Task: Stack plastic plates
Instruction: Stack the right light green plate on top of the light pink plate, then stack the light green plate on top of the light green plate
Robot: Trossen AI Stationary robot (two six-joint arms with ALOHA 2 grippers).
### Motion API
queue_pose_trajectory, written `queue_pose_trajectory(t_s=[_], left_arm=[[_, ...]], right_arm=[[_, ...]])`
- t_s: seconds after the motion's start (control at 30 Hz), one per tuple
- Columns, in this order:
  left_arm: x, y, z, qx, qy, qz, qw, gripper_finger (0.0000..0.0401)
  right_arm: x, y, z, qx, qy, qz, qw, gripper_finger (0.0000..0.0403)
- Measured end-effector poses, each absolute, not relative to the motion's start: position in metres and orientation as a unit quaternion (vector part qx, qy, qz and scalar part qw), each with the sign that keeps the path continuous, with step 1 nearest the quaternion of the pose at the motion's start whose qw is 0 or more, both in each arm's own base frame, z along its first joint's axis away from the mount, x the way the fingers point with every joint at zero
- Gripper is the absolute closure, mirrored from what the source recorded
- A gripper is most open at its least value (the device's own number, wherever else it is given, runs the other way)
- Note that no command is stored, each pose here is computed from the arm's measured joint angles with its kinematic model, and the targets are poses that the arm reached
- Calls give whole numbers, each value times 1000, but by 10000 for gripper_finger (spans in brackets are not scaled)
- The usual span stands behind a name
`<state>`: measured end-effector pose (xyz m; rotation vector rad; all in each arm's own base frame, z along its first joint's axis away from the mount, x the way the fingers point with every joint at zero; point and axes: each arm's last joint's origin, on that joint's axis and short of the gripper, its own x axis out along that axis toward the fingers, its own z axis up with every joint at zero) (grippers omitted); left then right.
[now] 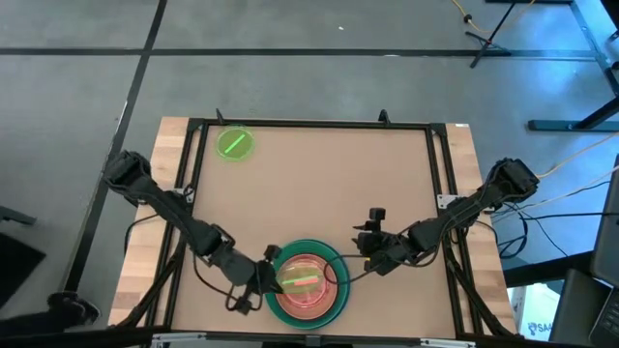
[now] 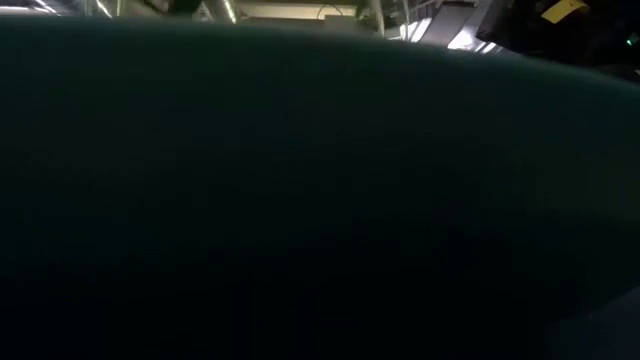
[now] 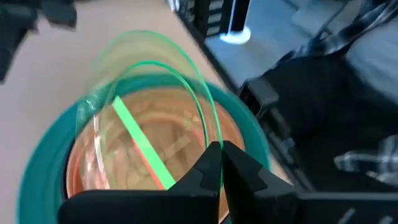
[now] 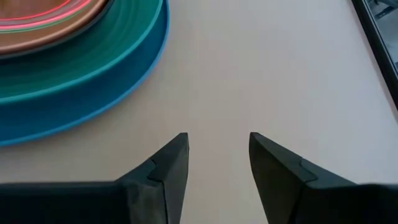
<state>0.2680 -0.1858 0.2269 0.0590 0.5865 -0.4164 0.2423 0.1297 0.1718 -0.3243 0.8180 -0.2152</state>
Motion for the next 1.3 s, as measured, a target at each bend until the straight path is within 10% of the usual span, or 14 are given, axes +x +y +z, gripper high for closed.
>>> queue_pose_trajectory(t_s=[0.5,0.9,1.3], left_arm=[[284,-179,199,36,328,-171,928,396],[279,-178,208,6,347,-197,917,283],[251,-152,250,56,396,-86,912,275]], right_arm=[[243,130,172,-155,393,-103,901,243],[243,130,172,-154,392,-104,901,243],[244,131,173,-151,388,-103,904,243]])
